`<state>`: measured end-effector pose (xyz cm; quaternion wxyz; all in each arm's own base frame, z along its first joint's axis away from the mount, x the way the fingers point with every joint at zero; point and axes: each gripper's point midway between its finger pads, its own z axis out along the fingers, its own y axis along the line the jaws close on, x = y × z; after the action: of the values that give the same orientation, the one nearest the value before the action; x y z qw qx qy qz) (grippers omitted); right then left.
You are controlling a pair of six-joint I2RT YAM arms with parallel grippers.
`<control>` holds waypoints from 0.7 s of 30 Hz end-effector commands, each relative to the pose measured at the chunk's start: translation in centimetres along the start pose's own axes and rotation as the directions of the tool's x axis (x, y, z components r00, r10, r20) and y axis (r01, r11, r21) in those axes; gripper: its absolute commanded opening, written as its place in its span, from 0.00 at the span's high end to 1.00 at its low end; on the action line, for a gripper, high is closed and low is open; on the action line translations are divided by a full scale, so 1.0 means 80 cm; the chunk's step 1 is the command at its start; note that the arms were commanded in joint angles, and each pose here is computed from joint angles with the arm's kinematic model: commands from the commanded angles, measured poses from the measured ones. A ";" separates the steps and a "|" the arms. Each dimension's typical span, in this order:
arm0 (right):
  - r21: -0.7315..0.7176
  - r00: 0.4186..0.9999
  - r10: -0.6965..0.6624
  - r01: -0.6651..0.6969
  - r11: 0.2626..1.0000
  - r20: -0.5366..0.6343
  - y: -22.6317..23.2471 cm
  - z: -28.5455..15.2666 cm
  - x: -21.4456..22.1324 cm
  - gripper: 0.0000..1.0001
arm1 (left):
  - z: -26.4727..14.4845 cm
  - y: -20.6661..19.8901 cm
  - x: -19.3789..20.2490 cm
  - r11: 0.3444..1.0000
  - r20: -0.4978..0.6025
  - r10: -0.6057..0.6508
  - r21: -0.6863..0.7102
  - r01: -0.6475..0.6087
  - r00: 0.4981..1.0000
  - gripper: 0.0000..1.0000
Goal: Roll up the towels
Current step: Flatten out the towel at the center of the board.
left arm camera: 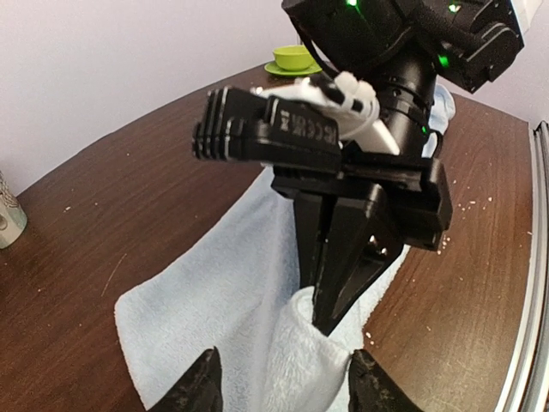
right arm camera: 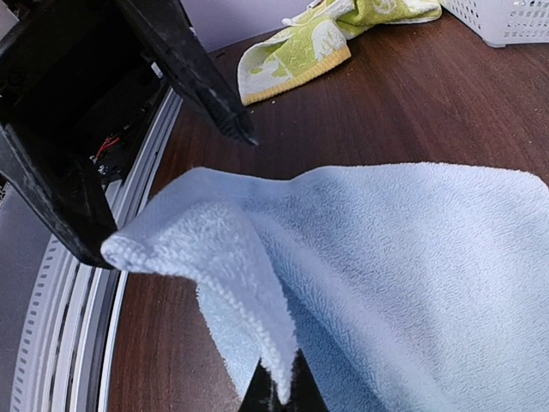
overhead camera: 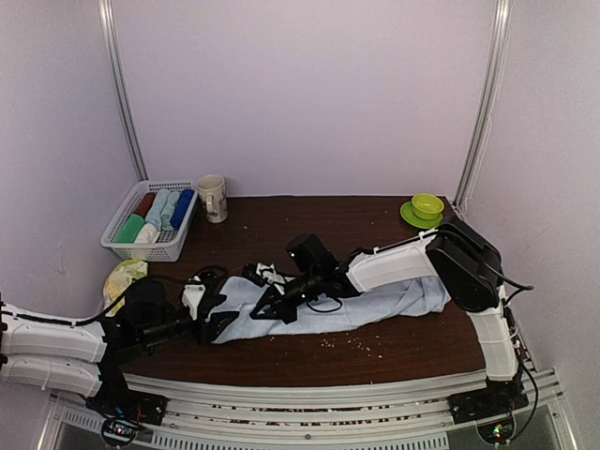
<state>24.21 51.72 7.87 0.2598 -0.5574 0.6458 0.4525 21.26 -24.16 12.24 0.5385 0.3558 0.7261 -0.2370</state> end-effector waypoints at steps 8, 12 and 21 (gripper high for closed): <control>0.009 1.000 0.024 -0.024 1.000 -0.002 -0.008 0.006 -0.002 1.00 | 0.014 -0.012 -0.029 0.995 0.044 0.093 0.014 -0.094 0.995 0.49; 0.006 1.000 0.024 -0.024 1.000 -0.002 -0.008 0.006 -0.002 1.00 | 0.022 -0.015 -0.021 0.993 0.007 0.114 0.006 -0.114 0.993 0.49; 0.002 1.000 0.024 -0.024 1.000 -0.007 -0.007 0.007 0.001 1.00 | 0.022 -0.005 -0.025 0.991 0.008 0.121 -0.056 -0.120 0.993 0.71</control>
<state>24.31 51.87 7.60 0.2522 -0.5513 0.6529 0.4541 21.55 -26.06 11.54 0.5335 0.3979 0.7210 -0.1930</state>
